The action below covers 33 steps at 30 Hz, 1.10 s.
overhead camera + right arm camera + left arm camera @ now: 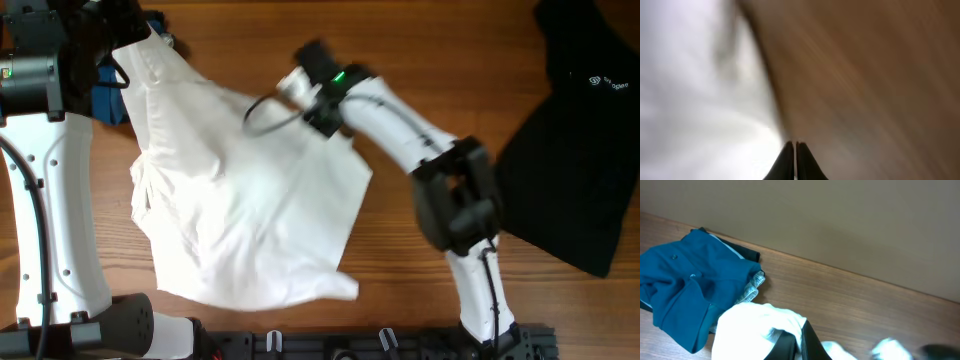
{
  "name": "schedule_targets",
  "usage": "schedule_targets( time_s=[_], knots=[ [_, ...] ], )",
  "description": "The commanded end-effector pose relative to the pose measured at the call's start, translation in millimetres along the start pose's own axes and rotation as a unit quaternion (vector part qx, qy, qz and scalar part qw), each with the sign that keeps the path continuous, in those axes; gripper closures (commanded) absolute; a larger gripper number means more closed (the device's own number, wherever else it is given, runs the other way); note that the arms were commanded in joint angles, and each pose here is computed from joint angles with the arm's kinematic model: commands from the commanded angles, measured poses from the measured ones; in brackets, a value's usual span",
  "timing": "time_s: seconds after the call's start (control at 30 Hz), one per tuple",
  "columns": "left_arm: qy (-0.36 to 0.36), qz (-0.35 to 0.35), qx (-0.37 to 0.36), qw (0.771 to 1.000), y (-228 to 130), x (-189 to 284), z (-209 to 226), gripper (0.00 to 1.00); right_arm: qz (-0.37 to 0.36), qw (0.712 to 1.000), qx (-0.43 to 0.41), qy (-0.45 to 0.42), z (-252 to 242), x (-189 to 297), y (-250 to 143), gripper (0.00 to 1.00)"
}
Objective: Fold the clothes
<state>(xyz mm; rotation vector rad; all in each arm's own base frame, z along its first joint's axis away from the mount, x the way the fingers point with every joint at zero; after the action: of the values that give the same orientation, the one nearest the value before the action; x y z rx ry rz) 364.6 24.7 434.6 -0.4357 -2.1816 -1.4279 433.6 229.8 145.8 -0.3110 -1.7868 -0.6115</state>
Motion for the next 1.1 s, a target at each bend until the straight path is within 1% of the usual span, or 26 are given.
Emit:
schedule_targets(
  time_s=[0.0, 0.07, 0.1, 0.13, 0.17, 0.2, 0.23, 0.3, 0.33, 0.37, 0.43, 0.53, 0.63, 0.7, 0.73, 0.8, 0.87, 0.9, 0.93, 1.07],
  knots=[
    [-0.001, -0.011, -0.009, 1.0, 3, 8, -2, 0.96, 0.02, 0.995, -0.094, -0.036, -66, 28, -27, 0.96],
    [-0.001, -0.011, -0.008, 1.0, 3, 7, -2, 0.96, 0.018, 0.991, -0.134, -0.013, -94, 50, -49, 0.96],
    [-0.001, -0.011, -0.008, 1.0, 3, 8, -3, 0.96, 0.003, 0.986, -0.168, 0.012, -105, 64, -59, 0.96],
    [-0.001, -0.01, -0.008, 1.0, 3, 7, -3, 0.96, -0.027, 0.977, -0.204, 0.063, -110, 78, -67, 0.94],
    [-0.001, -0.009, -0.008, 1.0, 2, 7, -3, 0.96, -0.051, 0.967, -0.218, 0.118, -109, 84, -71, 0.86],
    [0.0, -0.007, -0.008, 1.0, 2, 6, -2, 0.96, -0.063, 0.955, -0.231, 0.177, -104, 88, -76, 0.7],
    [0.001, -0.004, -0.008, 1.0, 1, 5, -2, 0.96, -0.054, 0.95, -0.234, 0.2, -99, 86, -79, 0.59],
    [0.004, 0.004, -0.007, 1.0, -1, 4, -1, 0.96, -0.025, 0.952, -0.2, 0.229, -78, 76, -79, 0.49],
    [0.006, 0.009, -0.007, 1.0, -2, 3, 0, 0.96, -0.014, 0.952, -0.189, 0.239, -68, 70, -77, 0.47],
    [0.007, 0.012, -0.007, 1.0, -3, 2, 0, 0.96, -0.003, 0.952, -0.178, 0.25, -56, 64, -73, 0.47],
    [0.008, 0.014, -0.007, 1.0, -4, 2, 0, 0.96, 0.011, 0.951, -0.159, 0.263, -35, 50, -67, 0.51],
    [0.008, 0.014, -0.006, 1.0, -4, 2, 0, 0.96, 0.026, 0.953, -0.133, 0.273, -3, 20, -62, 0.52],
    [0.008, 0.014, -0.007, 1.0, -4, 2, 0, 0.96, 0.062, 0.961, -0.155, 0.218, 9, -9, -68, 0.57],
    [0.008, 0.014, -0.006, 1.0, -4, 2, 0, 0.96, 0.062, 0.965, -0.161, 0.2, 7, -14, -69, 0.6],
    [0.009, 0.016, -0.007, 1.0, -4, 2, 0, 0.96, 0.067, 0.97, -0.17, 0.162, 1, -16, -69, 0.6],
    [0.009, 0.016, -0.007, 1.0, -4, 2, 0, 0.96, 0.062, 0.974, -0.17, 0.135, -6, -17, -67, 0.6],
    [0.009, 0.016, -0.007, 1.0, -5, 2, 1, 0.96, 0.052, 0.974, -0.18, 0.128, -15, -12, -66, 0.58],
    [0.01, 0.018, -0.006, 1.0, -5, 0, 1, 0.96, 0.048, 0.974, -0.187, 0.12, -23, -12, -69, 0.53],
    [0.01, 0.019, -0.006, 1.0, -5, -1, 1, 0.96, 0.045, 0.973, -0.193, 0.117, -28, -12, -71, 0.52],
    [0.011, 0.021, -0.006, 1.0, -5, -3, 1, 0.96, 0.011, 0.972, -0.215, 0.096, -42, -15, -67, 0.51]
  ],
)
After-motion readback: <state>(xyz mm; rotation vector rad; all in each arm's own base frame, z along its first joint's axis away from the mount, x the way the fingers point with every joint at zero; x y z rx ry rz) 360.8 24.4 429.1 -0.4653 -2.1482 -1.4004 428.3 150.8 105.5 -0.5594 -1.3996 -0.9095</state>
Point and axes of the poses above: each gripper's point midway between its finger pads, its own x axis back along the fingers, its own z axis along the line the jaws close on, y = z × x, the point moved 10 cm from there along x, back along the fingers, and after that the axes turned 7 degrees about x, right-handed, at the moved point
